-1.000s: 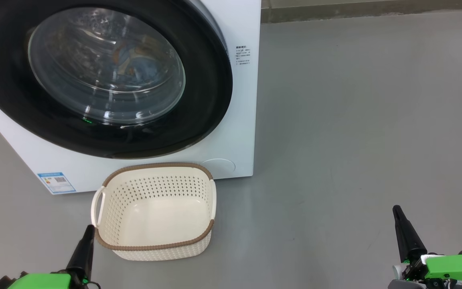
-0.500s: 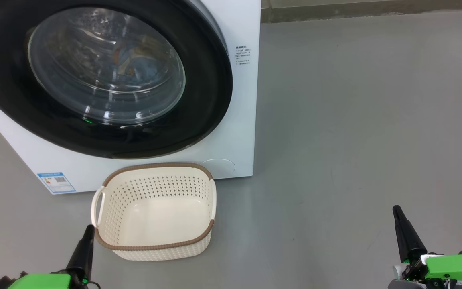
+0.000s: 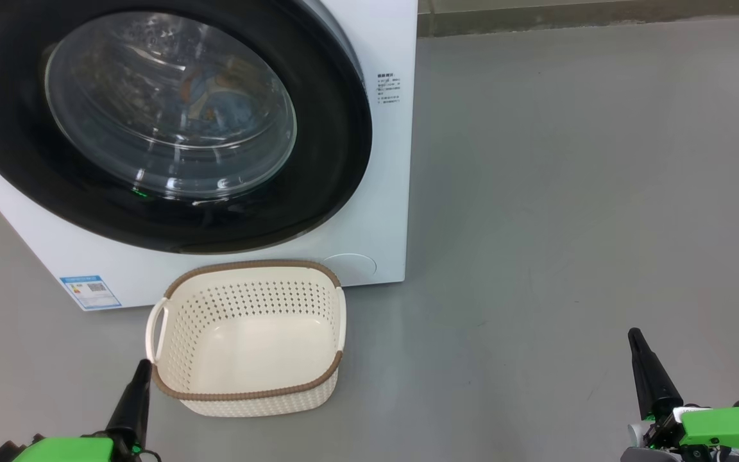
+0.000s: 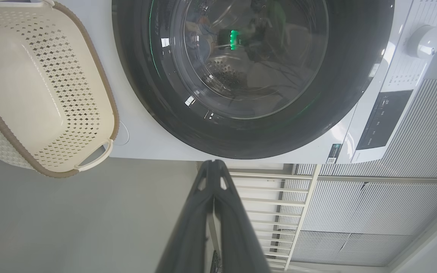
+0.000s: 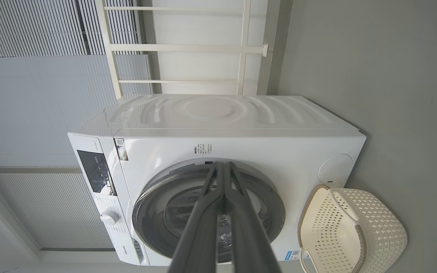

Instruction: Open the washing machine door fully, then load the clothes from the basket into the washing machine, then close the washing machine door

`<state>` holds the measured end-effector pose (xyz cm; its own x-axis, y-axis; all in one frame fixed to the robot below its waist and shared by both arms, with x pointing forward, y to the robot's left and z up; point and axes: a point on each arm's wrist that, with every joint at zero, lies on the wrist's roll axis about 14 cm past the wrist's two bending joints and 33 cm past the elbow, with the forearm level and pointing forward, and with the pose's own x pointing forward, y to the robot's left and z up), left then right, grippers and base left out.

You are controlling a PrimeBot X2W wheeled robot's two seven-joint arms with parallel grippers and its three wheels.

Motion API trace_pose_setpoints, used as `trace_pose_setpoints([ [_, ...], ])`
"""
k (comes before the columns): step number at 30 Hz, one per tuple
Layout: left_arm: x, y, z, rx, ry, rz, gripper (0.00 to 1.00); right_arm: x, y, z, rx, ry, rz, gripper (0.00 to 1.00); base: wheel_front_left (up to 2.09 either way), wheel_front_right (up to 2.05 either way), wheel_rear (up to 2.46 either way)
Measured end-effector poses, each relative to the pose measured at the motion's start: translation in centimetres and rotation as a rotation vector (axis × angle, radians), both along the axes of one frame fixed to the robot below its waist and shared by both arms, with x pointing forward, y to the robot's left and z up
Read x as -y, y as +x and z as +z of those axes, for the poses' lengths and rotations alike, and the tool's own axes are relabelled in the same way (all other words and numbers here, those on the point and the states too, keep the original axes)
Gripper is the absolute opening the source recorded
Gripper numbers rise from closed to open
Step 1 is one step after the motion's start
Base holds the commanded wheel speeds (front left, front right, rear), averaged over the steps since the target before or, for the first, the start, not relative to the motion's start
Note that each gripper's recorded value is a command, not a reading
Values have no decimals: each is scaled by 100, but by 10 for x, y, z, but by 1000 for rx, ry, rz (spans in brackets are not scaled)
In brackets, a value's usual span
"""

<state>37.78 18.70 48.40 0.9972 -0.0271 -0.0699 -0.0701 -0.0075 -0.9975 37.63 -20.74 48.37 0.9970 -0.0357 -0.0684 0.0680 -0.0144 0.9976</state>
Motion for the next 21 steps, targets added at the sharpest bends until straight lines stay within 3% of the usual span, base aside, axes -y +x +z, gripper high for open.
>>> trace_pose_setpoints([
  [21,0,0,0,0,-1,1,0,0,0,0,0,0,0,0,0,0,0],
])
